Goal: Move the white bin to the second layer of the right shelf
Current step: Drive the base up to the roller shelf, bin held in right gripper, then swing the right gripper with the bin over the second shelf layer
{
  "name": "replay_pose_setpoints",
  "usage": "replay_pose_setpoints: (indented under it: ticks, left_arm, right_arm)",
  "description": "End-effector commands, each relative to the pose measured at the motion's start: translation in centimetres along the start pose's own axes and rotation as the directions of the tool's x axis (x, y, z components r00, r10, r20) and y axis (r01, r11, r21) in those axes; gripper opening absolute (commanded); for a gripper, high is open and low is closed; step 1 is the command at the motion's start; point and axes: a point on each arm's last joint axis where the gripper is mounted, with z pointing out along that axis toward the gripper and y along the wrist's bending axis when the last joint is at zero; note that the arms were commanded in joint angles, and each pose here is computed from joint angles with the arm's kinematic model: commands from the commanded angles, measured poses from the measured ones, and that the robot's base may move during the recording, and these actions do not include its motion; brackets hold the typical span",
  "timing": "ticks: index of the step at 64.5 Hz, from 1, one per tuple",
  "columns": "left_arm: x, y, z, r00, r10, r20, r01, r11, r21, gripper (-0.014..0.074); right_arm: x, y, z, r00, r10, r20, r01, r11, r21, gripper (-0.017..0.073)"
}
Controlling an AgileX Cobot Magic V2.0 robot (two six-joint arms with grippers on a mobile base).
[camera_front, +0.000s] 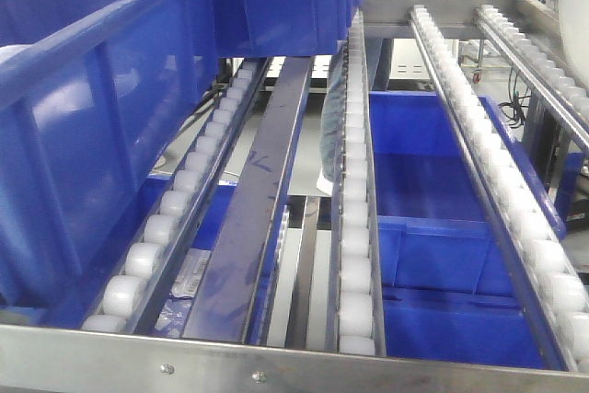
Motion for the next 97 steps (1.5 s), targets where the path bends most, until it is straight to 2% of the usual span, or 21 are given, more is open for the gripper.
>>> replay_pose_setpoints:
  ticks: [1, 87, 97]
  left_arm:
    - [0.40, -0.01, 0.03, 0.998, 0.000, 0.062, 0.001, 1.000, -0.006, 0.0085]
    - [0.40, -0.01, 0.03, 0.998, 0.000, 0.062, 0.001, 1.000, -0.006, 0.0085]
    - [0.40, -0.01, 0.03, 0.998, 0.000, 0.062, 0.001, 1.000, -0.006, 0.0085]
  right_arm:
    - [-1.81, 0.25, -0.49, 0.992, -0.006, 0.126, 0.009, 1.000, -0.021, 0.0070]
    - [-1.98, 0.30, -0.51, 0.990, -0.006, 0.144, 0.010, 1.000, -0.027, 0.0070]
    - [-2.03, 0.47, -0.44, 0.989, 0.025, 0.146, -0.018, 0.999, -0.049, 0.0070]
